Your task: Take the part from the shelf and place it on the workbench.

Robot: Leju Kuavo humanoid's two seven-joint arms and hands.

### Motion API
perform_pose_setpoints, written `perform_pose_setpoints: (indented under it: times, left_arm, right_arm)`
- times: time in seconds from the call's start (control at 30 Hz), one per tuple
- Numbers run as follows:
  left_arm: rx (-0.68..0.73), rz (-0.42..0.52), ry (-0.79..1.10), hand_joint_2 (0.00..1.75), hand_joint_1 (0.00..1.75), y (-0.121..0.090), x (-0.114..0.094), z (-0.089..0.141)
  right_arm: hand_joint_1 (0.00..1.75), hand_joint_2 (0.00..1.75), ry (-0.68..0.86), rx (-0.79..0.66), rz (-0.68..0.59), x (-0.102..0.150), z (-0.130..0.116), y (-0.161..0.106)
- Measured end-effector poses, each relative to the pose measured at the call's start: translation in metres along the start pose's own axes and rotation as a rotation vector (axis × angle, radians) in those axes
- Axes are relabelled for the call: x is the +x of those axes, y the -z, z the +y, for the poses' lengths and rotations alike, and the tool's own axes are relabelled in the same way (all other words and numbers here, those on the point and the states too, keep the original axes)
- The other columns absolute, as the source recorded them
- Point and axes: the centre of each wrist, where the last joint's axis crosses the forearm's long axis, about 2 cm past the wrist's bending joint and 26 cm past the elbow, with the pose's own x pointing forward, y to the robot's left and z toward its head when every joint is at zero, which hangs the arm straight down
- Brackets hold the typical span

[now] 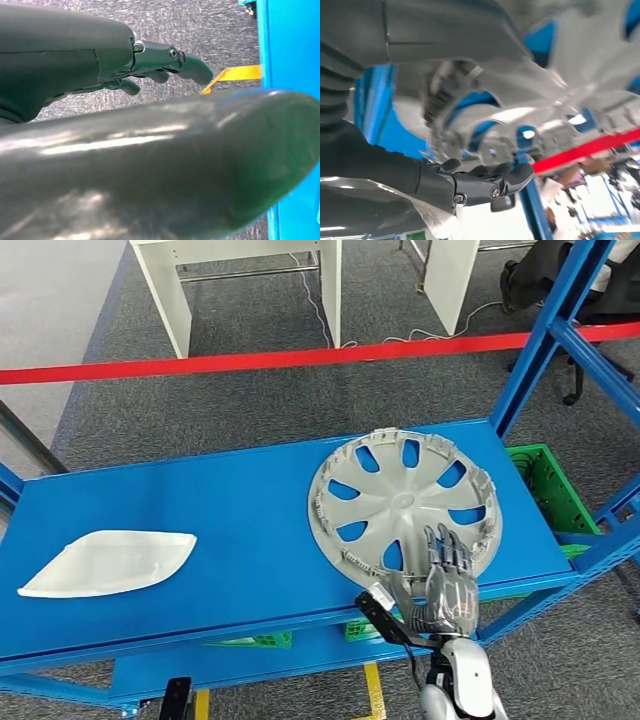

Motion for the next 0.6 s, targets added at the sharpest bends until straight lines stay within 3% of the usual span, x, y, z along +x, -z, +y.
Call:
perform_pose_setpoints:
  times: [0.6]
  left_arm:
    - [0.016, 0.002, -0.017, 0.0, 0.0, 0.0, -0.001, 0.003]
  right_arm:
    - [0.0, 1.75, 0.017, 0.042, 0.074, -0.018, -0.002, -0.005]
